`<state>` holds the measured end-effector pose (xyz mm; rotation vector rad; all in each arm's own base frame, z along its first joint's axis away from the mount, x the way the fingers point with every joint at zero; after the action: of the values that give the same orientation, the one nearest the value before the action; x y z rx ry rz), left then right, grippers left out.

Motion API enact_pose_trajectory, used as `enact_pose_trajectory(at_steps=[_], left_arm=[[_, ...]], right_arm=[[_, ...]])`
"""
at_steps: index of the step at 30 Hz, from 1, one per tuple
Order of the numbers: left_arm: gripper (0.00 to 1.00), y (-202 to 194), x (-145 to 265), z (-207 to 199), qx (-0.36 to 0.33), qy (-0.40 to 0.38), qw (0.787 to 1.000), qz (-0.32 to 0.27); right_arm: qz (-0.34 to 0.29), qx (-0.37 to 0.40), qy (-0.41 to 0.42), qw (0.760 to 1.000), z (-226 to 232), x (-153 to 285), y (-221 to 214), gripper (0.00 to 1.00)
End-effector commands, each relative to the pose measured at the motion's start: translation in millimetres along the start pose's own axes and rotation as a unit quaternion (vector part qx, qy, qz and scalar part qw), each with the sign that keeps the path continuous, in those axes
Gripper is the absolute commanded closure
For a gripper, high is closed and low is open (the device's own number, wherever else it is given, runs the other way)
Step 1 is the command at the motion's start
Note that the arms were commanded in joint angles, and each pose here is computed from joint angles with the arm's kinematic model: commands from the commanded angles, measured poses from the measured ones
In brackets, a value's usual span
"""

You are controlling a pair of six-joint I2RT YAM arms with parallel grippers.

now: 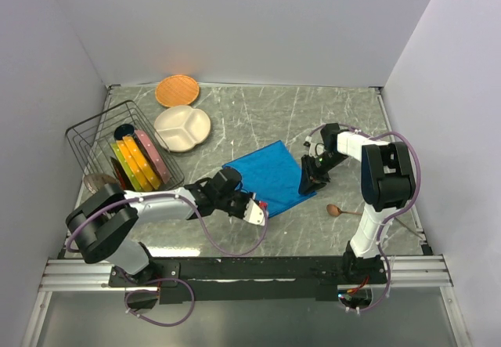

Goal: Fold the napkin into a case and place the utensils inside
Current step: Pick up the top corner of the square folded napkin from the center of the board.

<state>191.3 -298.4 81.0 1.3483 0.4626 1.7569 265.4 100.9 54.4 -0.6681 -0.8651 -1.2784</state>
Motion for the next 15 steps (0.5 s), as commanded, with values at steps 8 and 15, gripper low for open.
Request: enact_pose_trajectory(at_steps=[8,15], left_arm=[[0.47,5.7,9.4,-1.9,-0.013,0.012,0.999,-0.028],[0.42,-17.9,3.9,-9.1,-0.019,0.069,0.997,-0.008]], right_arm=[[-0.012,0.016,-0.005,1.0,4.4,7.7,2.5,0.63],[-0.006,0.011,-0.007,1.0,1.6,4.3,3.5,0.63]])
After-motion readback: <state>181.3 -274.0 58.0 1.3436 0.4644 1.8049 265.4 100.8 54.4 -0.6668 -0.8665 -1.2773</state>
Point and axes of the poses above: each gripper's point midway between its finger pads, its own x axis back along the fingers, its own z axis along the line the jaws close on, y = z × x, the point moved 4 cm from there along x, back along the fingers, and after that the axes turned 6 degrees about x, right-handed, at the moved point
